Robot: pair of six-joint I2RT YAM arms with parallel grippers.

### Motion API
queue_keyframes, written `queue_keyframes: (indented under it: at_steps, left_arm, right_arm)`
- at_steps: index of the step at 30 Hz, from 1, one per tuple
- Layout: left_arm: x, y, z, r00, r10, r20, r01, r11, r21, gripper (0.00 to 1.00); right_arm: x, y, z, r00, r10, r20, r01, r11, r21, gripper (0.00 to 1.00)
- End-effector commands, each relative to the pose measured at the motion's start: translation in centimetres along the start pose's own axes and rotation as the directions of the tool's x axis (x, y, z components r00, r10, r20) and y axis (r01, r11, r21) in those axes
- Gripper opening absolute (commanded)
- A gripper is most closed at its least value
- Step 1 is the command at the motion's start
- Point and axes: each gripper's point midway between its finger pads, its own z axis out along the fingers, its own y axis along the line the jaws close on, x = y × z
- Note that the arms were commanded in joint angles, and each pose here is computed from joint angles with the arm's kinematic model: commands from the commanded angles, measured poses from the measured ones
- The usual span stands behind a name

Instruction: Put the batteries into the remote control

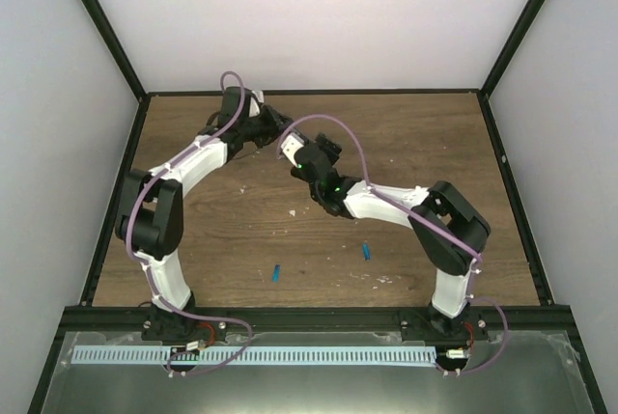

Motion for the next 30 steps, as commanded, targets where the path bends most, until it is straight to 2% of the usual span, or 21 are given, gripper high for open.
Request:
queue_keyframes:
  at_steps: [1,4,6,11,16,21,26,30]
  left_arm:
    - [-1.7,-1.0,-1.1,0.995,0.093,0.033,-0.095,0.992,0.084,0.06]
    - [-2.1,-1.0,-1.3,0.992,0.125,0.025,-0.127,0.982,0.14,0.05]
    - [-2.2,-0.9,-1.6,0.988,0.151,0.017,-0.151,0.975,0.16,0.05]
    - [-1.9,-0.2,-2.4,0.973,0.228,-0.023,-0.22,0.956,0.194,0.02]
    - [-0.2,-0.8,-2.9,0.95,0.298,-0.095,-0.252,0.909,0.332,0.0]
    - [1.0,-1.4,-3.4,0.935,0.34,-0.103,-0.271,0.87,0.411,0.0]
    - [1.4,-1.6,-3.7,0.924,0.369,-0.102,-0.291,0.85,0.44,0.0]
    - [1.5,-2.1,-4.1,0.919,0.385,-0.084,-0.308,0.835,0.457,0.0]
  right_arm:
    - [-1.2,-3.0,-1.6,0.984,0.165,0.066,-0.163,0.986,-0.045,0.88]
    - [-1.6,-3.6,-2.8,0.963,0.236,0.127,-0.218,0.965,-0.144,0.99]
    - [-1.5,-4.0,-3.4,0.948,0.282,0.15,-0.247,0.945,-0.212,1.0]
    - [-0.5,-4.7,-4.7,0.907,0.388,0.164,-0.298,0.866,-0.402,1.0]
    - [0.0,-3.6,-6.9,0.893,0.389,0.225,-0.213,0.808,-0.549,1.0]
    - [-0.1,-1.8,-7.8,0.891,0.395,0.224,-0.17,0.748,-0.642,1.0]
    - [-0.5,0.1,-8.2,0.897,0.395,0.197,-0.134,0.669,-0.731,0.93]
    - [-0.1,0.9,-7.4,0.91,0.381,0.163,-0.141,0.655,-0.743,0.91]
